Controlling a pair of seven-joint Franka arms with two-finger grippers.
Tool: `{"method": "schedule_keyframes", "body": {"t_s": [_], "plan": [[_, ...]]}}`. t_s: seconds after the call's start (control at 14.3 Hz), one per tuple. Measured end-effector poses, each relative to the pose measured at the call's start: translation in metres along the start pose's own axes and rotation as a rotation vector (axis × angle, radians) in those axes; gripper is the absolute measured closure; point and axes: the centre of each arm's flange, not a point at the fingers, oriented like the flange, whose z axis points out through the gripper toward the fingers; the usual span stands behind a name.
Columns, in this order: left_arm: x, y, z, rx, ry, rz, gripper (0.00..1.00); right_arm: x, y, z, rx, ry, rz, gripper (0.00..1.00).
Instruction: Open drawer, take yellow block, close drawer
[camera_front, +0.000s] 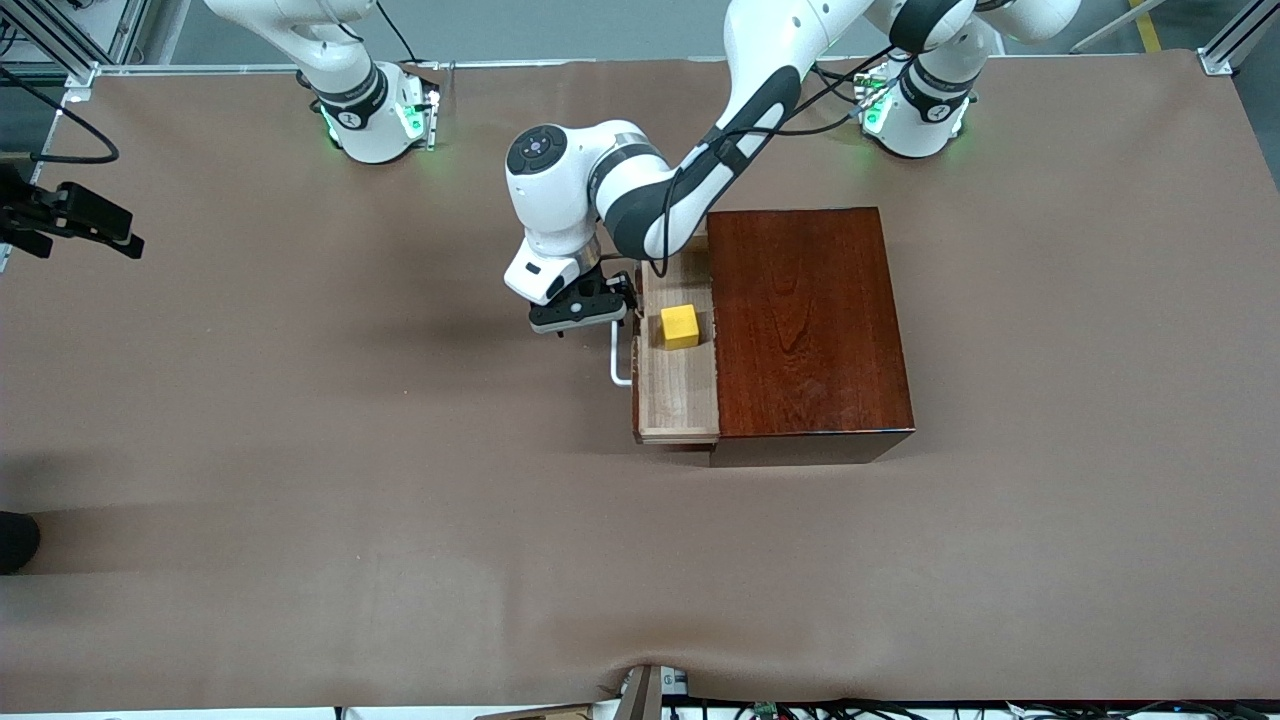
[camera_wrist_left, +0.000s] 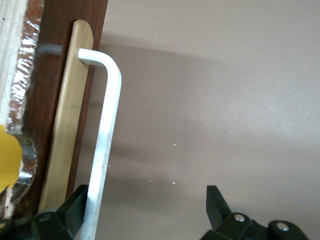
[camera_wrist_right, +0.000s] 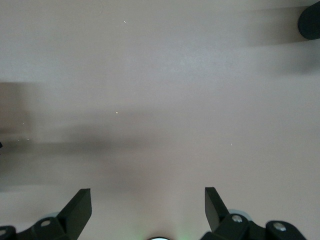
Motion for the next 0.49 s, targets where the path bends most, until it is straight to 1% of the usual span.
{"method": "schedule_keyframes", "body": {"t_s": [0.14,0.28,0.49], "plan": [[-0.003,0.006,-0.003,-0.03,0.009,-0.013,0.0,0.002,0.0,0.0,0.0,0.011,0.0,0.0],[-0.003,0.008,-0.002,-0.043,0.01,-0.023,0.0,0.007,0.0,0.002,-0.001,0.021,-0.001,0.0],[-0.003,0.009,0.0,-0.046,0.01,-0.029,0.0,0.016,0.0,0.017,-0.001,-0.003,-0.001,0.0]]}}
